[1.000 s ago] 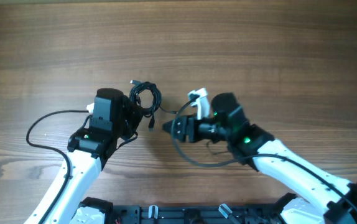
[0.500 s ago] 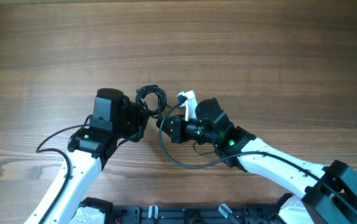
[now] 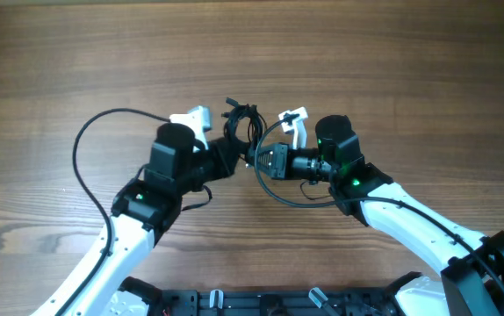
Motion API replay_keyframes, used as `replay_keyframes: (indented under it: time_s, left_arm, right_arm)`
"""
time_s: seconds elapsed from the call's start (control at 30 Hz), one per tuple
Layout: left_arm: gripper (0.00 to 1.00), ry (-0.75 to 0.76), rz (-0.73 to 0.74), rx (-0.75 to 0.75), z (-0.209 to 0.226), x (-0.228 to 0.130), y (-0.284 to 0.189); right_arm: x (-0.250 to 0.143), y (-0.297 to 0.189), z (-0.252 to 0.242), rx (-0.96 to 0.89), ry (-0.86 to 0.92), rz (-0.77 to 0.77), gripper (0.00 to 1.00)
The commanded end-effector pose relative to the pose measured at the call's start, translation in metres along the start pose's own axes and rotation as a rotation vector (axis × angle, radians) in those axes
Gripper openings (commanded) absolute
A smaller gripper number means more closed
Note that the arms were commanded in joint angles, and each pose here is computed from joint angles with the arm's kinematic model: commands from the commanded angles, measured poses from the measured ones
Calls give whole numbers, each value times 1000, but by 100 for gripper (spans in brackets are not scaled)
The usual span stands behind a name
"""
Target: Untangle cables
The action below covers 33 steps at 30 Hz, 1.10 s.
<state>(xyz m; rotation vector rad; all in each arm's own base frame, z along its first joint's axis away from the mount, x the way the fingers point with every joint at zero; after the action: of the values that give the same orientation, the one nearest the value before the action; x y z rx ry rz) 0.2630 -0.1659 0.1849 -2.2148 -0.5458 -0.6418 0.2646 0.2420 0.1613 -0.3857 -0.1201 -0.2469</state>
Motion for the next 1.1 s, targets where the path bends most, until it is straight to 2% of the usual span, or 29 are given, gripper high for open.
replay_keyframes:
  time_s: [0.0,0.27,0.3,0.33,0.37,0.4,0.43,0.47,0.5,0.53,0.6,0.63,0.67,0.73,0.77,0.8,0.9,1.0,1.07]
  left_arm:
    - [4,259,114,-178,-40,-28,0]
    - [4,380,205,-146,-29,-47,-1]
    - [4,394,214,-145,-28,-48,-2]
    - [4,392,217,-143,-27,-49,-2]
    - [4,393,213,-143,-27,-48,-1]
    - [4,362,194,-136,-27,-44,-1]
    - [4,295,164,-101,-24,-37,0]
    - [4,186,122,-40,-16,-28,0]
    - [4,100,84,16,-7,-21,0]
    - [4,-56,26,98,8,-10,-3]
    - [4,-337,-61,171,31,5,-10]
    - [4,-535,-108,193,44,12,-15]
    - [4,-630,-129,201,49,14,-17]
    - [4,-899,-191,202,60,21,-23]
    - [4,-1100,-213,187,62,21,-24]
    - [4,-1203,-221,179,62,20,-24]
    - [4,-1397,-192,139,57,17,-22]
    - [4,-1470,-180,126,54,16,-21]
    - [4,-1496,-160,119,48,13,-18]
  right_arm:
    - [19,-6,5,-7,30,-122,4]
    - [39,-25,-2,26,142,-142,4]
    - [41,-27,-2,27,157,-146,5]
    - [41,-27,-2,28,164,-147,10]
    - [40,-27,-2,33,174,-138,26]
    - [38,-26,-2,32,173,-126,36]
    - [37,-26,-3,25,150,-121,50]
    - [36,-26,-5,14,115,-117,78]
    - [35,-26,-7,3,76,-113,100]
    - [34,-26,-9,-8,51,-107,100]
    - [32,-26,-14,-33,-25,-97,100]
    - [29,-25,-18,-56,-52,-87,100]
    - [27,-25,-21,-72,-43,-82,100]
    - [24,-25,-26,-91,-20,-70,98]
    - [23,-23,-27,-100,-21,-70,95]
    - [22,-21,-27,-113,-25,-79,94]
    - [14,-5,-27,-151,-35,-100,93]
    - [6,14,-21,-160,-11,-138,88]
    - [4,24,-15,-135,55,-173,80]
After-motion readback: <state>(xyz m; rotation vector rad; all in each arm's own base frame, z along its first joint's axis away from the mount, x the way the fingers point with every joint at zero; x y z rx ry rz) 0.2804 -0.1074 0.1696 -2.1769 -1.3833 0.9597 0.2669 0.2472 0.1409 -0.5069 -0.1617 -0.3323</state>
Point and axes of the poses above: each gripper's point midway between its finger pads, its own y axis out along the fingers, its own z axis along the line the jaws close on, x = y × z, the point moved 5 cm from there along -y, back along the fingers, and after that the axes turned 11 degrees about y, right-handed, at the moved point
